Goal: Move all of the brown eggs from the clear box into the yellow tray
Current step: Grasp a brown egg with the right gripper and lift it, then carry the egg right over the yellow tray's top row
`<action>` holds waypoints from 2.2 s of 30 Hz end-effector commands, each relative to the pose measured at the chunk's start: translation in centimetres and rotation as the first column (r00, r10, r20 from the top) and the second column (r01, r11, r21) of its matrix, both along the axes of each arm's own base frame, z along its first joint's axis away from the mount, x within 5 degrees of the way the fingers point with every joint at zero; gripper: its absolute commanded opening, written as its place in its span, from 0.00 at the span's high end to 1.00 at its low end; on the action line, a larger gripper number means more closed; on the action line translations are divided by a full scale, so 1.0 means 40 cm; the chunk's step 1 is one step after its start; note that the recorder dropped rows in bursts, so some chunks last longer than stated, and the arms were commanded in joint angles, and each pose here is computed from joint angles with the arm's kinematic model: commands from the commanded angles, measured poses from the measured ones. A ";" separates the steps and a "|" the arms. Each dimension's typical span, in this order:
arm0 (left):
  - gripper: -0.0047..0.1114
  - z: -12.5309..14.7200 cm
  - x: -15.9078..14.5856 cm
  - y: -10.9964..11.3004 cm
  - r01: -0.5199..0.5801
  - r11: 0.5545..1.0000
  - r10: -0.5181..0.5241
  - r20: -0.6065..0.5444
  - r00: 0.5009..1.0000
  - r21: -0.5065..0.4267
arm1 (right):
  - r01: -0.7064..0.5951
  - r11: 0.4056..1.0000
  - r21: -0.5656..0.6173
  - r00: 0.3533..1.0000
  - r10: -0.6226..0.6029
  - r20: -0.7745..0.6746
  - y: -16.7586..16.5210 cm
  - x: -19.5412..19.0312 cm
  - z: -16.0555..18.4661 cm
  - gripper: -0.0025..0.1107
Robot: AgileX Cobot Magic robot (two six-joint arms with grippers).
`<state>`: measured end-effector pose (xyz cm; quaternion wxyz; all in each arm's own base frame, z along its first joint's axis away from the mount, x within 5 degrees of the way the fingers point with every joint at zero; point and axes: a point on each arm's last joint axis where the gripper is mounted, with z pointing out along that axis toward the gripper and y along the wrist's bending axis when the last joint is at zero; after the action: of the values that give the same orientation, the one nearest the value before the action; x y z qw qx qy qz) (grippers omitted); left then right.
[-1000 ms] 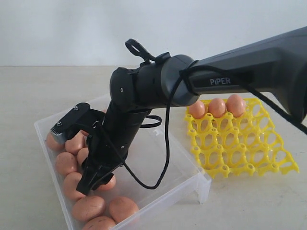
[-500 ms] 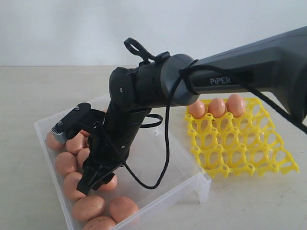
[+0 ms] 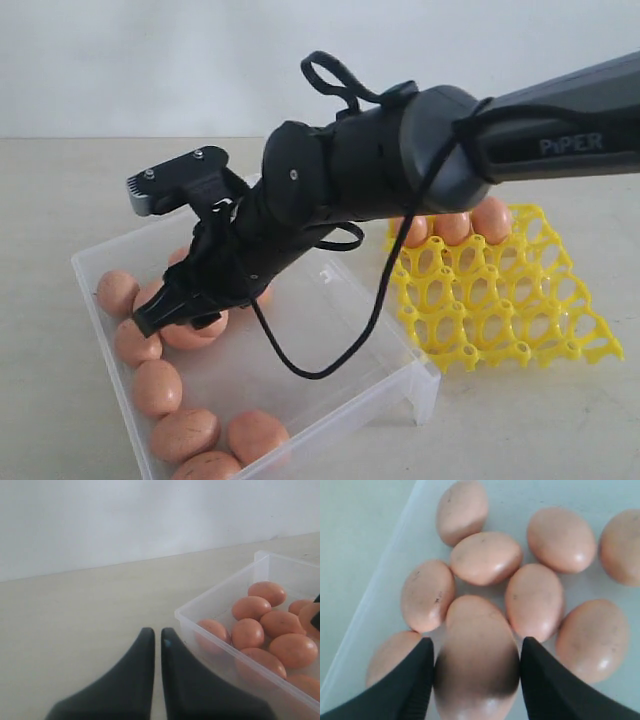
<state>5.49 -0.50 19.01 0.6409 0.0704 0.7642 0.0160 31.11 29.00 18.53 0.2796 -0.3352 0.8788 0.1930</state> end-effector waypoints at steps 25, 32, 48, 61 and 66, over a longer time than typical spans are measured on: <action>0.92 -0.001 0.000 -0.001 0.003 1.000 -0.003 0.006 1.000 -0.006 | 0.693 0.719 0.051 0.677 -0.673 0.298 -0.772 0.077 0.026 0.98; 0.92 -0.001 0.000 -0.001 0.003 1.000 -0.003 0.007 1.000 -0.006 | 0.622 0.735 0.271 0.650 -0.677 0.346 -0.759 0.099 0.064 0.98; 0.92 -0.001 0.000 -0.001 0.003 1.000 -0.003 0.007 1.000 -0.006 | 0.522 -0.215 0.825 -0.076 -0.975 -0.207 -0.887 0.091 0.168 0.98; 0.92 -0.001 0.000 -0.001 0.003 1.000 -0.003 0.007 1.000 -0.006 | 0.897 0.440 0.032 0.353 -0.759 0.547 -1.007 0.057 0.054 0.98; 0.92 -0.001 0.000 -0.001 0.003 1.000 -0.003 0.007 1.000 -0.006 | 0.822 0.569 -0.002 0.485 -0.699 0.525 -0.951 0.072 0.047 0.98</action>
<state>5.49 -0.50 19.01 0.6409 0.0704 0.7642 0.0160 33.65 -10.25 20.36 0.4965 0.0670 0.8483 -0.1712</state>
